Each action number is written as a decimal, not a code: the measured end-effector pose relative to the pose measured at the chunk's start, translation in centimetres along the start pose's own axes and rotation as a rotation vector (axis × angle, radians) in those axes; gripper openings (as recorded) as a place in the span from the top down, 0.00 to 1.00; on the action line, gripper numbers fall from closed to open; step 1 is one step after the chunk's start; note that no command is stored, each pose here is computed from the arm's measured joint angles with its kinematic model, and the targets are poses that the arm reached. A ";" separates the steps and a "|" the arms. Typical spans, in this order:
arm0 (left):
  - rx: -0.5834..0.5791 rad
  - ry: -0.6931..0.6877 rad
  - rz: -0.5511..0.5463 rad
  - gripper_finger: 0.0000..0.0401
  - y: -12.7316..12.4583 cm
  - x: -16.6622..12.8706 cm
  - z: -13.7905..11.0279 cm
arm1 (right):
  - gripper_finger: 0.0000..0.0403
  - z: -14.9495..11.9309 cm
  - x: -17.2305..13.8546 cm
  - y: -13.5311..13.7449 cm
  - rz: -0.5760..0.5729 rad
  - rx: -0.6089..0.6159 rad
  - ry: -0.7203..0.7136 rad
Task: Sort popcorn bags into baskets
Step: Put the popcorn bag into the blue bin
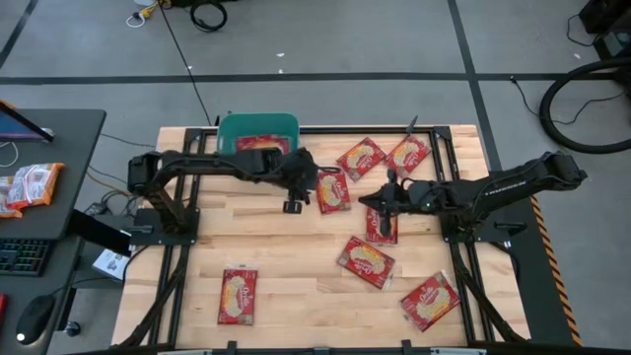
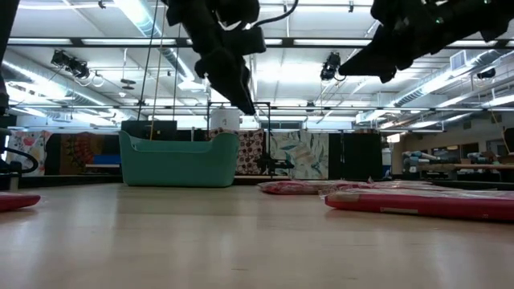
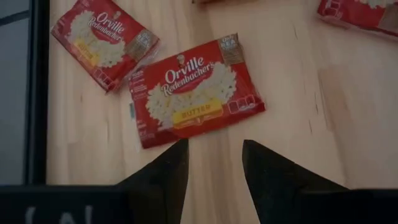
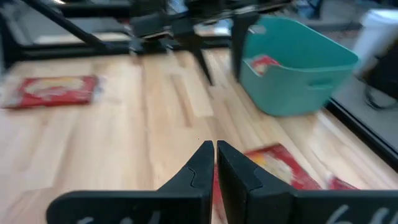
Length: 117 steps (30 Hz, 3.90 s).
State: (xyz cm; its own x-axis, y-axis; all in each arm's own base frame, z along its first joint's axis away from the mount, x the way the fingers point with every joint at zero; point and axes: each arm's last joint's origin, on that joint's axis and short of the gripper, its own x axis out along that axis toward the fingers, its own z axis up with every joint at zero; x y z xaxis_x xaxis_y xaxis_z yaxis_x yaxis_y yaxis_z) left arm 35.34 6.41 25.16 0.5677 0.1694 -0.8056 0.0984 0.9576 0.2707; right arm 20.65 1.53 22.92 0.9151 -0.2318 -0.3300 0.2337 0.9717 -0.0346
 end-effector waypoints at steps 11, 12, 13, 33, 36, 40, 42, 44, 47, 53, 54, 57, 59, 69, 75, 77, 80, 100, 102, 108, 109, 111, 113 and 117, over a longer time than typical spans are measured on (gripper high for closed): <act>-0.019 -0.059 -0.019 0.61 -1.6 0.3 -2.3 | 0.94 0.4 2.3 -0.3 -0.053 -0.014 0.106; -0.023 -0.085 -0.012 0.61 -1.7 0.2 -2.3 | 0.94 0.4 2.6 -0.3 -0.048 -0.016 0.119; -0.024 -0.091 -0.011 0.61 -1.9 0.1 -2.5 | 0.94 0.3 2.9 -0.3 -0.046 -0.020 0.135; -0.136 -0.313 0.026 0.61 -5.4 -3.3 -6.7 | 0.89 1.6 7.7 1.2 -0.069 -0.092 0.348; -0.163 -0.309 0.025 0.61 -5.9 -4.0 -7.5 | 0.83 1.8 8.4 1.1 -0.139 -0.146 0.426; -0.230 -0.309 -0.002 0.61 -6.5 -4.3 -8.0 | 0.74 1.7 9.4 0.5 -0.190 -0.170 0.489; -0.255 -0.256 -0.022 0.61 -7.0 -4.1 -8.6 | 0.69 1.4 10.2 0.5 -0.167 -0.178 0.492; -0.274 -0.244 -0.036 0.61 -7.3 -4.0 -8.6 | 0.65 0.8 11.1 0.7 -0.121 -0.201 0.507; -0.289 -0.204 -0.052 0.61 -7.7 -3.8 -8.9 | 0.60 -0.5 12.5 1.2 -0.054 -0.241 0.525; -0.332 -0.203 -0.062 0.61 -7.9 -3.9 -8.9 | 0.55 -2.2 15.0 2.0 0.005 -0.315 0.556; -0.333 -0.202 -0.066 0.61 -8.0 -3.9 -8.9 | 0.55 -2.4 15.4 2.1 0.011 -0.328 0.563; -0.341 -0.158 -0.081 0.61 -8.2 -4.2 -9.2 | 0.56 -3.1 16.5 2.3 0.013 -0.379 0.586; -0.342 -0.116 -0.084 0.61 -8.1 -4.8 -9.2 | 0.56 -3.4 17.1 2.5 0.006 -0.414 0.600; -0.386 -0.168 0.015 0.61 -7.3 -8.2 -9.6 | 0.61 -4.9 18.8 2.6 -0.022 -0.567 0.617; -0.396 -0.186 0.023 0.61 -7.2 -8.3 -9.5 | 0.77 -5.1 18.9 2.7 0.002 -0.577 0.625; -0.416 -0.195 0.022 0.61 -7.2 -8.3 -9.4 | 0.85 -5.2 18.9 2.7 0.005 -0.580 0.628; -0.445 -0.243 0.021 0.61 -7.1 -8.4 -8.9 | 0.96 -5.2 18.8 2.7 0.005 -0.582 0.633; -0.345 -0.728 0.119 0.61 -9.4 -9.0 -10.9 | 0.99 5.4 12.5 2.1 -0.017 -0.484 0.346; -0.323 -0.817 0.134 0.61 -9.6 -9.1 -11.4 | 0.99 7.0 12.2 2.1 -0.011 -0.456 0.334; -0.309 -0.982 0.201 0.61 -9.3 -10.1 -12.4 | 1.00 10.6 13.5 3.2 0.017 -0.493 0.313; -0.307 -1.004 0.193 0.61 -9.3 -10.5 -12.4 | 1.00 11.1 13.8 3.3 0.019 -0.505 0.304; -0.289 -1.030 0.156 0.61 -9.4 -11.1 -12.5 | 1.00 12.6 14.3 3.4 0.015 -0.508 0.283; -0.259 -1.005 0.113 0.61 -9.8 -11.3 -12.9 | 1.00 14.0 15.0 3.3 0.018 -0.497 0.267; -0.229 -0.986 0.111 0.61 -10.4 -12.0 -13.5 | 1.00 15.5 16.7 2.8 0.071 -0.481 0.251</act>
State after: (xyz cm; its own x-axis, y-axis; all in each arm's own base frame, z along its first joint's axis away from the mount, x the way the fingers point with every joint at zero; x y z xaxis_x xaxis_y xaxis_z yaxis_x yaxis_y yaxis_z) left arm 16.47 -2.45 24.93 0.9950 0.0918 0.0387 -0.0960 0.9873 0.1268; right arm 41.65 -0.28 31.95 0.8029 -0.2038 -0.5602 -0.0564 0.9096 -0.4117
